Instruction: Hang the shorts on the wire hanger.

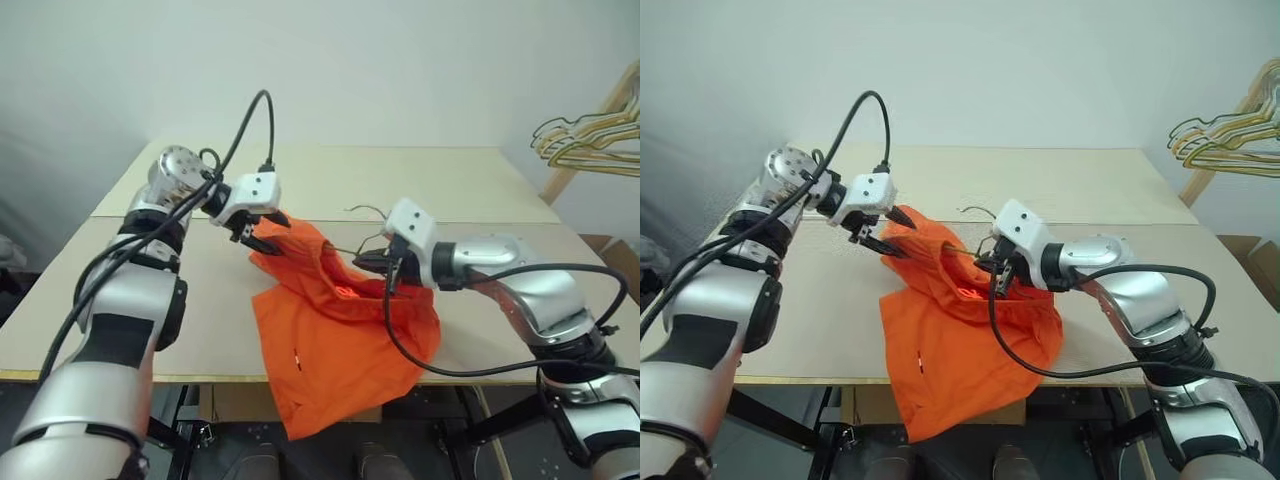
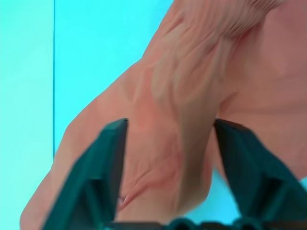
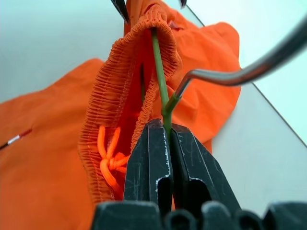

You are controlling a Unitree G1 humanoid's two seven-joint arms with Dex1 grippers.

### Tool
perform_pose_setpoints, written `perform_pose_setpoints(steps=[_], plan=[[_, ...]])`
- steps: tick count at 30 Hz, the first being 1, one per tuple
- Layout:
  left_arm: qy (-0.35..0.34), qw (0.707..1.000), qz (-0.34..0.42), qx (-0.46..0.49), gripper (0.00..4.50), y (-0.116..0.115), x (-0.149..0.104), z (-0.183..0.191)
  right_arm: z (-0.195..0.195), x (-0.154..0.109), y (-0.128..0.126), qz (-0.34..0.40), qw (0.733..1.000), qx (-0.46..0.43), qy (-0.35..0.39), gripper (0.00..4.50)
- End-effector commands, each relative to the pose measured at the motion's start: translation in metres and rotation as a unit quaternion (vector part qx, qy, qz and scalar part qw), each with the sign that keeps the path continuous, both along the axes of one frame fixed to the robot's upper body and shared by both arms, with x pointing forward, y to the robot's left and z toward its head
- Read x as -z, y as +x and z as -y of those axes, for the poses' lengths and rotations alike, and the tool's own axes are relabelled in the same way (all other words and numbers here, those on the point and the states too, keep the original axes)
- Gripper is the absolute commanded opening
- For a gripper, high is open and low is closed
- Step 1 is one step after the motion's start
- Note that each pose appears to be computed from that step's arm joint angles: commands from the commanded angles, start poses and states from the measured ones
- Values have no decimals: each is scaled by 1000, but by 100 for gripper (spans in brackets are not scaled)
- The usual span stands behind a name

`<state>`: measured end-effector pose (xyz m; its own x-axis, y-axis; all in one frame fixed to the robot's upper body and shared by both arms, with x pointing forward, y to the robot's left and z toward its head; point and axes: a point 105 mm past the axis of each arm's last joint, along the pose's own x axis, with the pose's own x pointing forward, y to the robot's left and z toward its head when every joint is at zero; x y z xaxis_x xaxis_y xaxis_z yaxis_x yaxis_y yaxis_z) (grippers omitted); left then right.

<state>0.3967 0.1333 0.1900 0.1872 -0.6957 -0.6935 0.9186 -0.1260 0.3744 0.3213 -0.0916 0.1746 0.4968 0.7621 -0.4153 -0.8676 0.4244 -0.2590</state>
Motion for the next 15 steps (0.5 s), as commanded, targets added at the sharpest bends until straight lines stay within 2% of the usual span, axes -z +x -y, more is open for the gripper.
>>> perform_pose_setpoints(steps=[1, 2, 9, 12, 15], plan=[[18, 999, 23, -20, 436, 4, -4, -12, 7, -20, 0, 42, 999, -2, 11, 0], [26, 999, 27, -28, 447, 5, -1, -15, 8, -20, -1, 42, 999, -1, 12, 0], [86, 992, 84, -47, 447, 15, 25, -21, 15, -27, -4, 45, 999, 0, 15, 0], [88, 990, 96, -45, 388, 17, 30, -16, 17, -28, -4, 44, 999, 5, 13, 0], [67, 990, 110, -62, 291, 23, 25, -10, 19, -28, -3, 44, 999, 11, 12, 0]])
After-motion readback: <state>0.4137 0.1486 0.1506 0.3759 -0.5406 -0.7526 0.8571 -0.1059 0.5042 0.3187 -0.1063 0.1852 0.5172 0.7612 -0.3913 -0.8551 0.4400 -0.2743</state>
